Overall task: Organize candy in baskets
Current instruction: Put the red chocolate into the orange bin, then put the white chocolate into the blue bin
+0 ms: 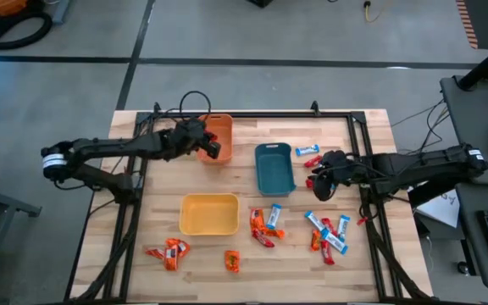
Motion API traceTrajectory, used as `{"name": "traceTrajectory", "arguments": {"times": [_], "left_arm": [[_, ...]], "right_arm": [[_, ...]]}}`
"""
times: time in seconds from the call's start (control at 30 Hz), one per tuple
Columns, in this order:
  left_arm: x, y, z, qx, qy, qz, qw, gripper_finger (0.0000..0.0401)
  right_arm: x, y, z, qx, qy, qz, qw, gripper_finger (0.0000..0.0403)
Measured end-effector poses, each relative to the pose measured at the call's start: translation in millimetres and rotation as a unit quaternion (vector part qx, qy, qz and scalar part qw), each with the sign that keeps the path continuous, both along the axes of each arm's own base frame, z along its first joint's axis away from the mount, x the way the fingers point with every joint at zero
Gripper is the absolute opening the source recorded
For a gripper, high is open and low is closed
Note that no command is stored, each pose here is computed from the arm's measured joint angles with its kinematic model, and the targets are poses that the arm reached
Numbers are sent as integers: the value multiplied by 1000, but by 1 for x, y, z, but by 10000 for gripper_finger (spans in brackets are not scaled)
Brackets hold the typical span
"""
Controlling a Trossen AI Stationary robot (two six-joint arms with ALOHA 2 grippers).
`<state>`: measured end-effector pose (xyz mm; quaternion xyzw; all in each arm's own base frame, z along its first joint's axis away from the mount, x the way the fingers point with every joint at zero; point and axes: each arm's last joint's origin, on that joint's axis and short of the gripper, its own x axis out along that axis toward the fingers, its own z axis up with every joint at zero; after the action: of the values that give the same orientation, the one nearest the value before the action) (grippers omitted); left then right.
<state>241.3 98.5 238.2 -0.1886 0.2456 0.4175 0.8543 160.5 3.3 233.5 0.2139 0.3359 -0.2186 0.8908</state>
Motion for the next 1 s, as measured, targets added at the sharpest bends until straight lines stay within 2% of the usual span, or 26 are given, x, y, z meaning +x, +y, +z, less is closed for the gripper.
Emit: {"name": "traceTrajectory", "arguments": {"times": [0.37,0.63,0.8,0.9,1.0], "left_arm": [[16,7,-10,10,45,-30,998,4],[24,10,-18,22,85,-53,995,55],[24,10,-20,36,109,-73,991,90],[22,7,-13,54,111,-90,988,105],[19,1,-3,52,87,-117,988,113]], "right_arm": [[13,1,-13,18,33,-22,999,127],[19,2,-16,34,32,-25,999,127],[20,5,-12,97,23,-16,995,127],[21,9,-9,170,24,7,985,128],[22,14,-7,255,33,22,966,127]]}}
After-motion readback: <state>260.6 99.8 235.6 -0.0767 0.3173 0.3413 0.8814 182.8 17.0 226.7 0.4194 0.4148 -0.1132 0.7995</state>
